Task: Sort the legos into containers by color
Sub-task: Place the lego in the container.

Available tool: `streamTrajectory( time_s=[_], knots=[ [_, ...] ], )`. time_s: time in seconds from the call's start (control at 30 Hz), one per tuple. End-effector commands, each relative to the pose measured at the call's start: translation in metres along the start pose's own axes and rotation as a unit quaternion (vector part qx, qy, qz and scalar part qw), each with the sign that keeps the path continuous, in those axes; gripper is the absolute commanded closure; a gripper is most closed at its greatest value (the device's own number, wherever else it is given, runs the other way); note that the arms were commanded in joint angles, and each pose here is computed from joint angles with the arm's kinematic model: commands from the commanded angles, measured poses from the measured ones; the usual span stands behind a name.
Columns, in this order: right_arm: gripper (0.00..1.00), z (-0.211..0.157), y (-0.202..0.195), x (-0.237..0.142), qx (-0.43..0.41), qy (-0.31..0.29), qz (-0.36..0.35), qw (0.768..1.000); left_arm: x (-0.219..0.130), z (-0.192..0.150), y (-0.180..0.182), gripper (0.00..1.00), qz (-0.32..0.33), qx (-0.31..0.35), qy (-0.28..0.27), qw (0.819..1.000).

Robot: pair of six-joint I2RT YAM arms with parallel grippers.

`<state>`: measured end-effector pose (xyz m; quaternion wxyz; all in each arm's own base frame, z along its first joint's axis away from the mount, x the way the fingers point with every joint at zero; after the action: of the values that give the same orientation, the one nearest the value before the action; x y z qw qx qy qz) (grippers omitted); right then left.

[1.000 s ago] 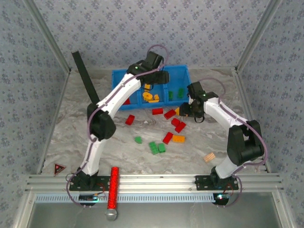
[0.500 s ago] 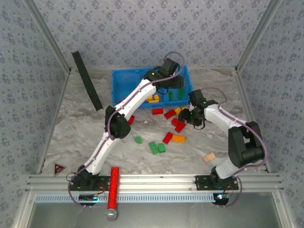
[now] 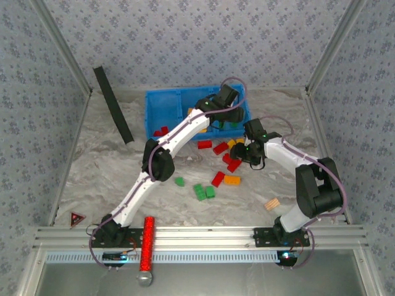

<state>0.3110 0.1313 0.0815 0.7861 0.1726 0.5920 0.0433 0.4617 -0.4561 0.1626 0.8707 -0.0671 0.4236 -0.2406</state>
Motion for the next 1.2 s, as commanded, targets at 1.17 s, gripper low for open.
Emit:
streamTrajectory(
  time_s=[1.17],
  knots=[
    [0.43,0.075,-0.019,0.048,-0.119,-0.093,-0.090,0.984,0.008,-0.049,-0.028,0.26,-0.038,-0.040,0.084,0.995]
  ],
)
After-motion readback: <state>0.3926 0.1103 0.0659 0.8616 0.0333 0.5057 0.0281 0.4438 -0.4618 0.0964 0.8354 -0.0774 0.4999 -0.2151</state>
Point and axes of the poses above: each hand's point on the last joint's axis, 136 mm out from that joint toward the fingers, its own x axis out along the fingers, its own y axis along the line the jaws close on, z = x × y, the point moved 2 cm from there along -x, back along the fingers, and after that the axes turned 1 degree about x, right-handed, at the moved point
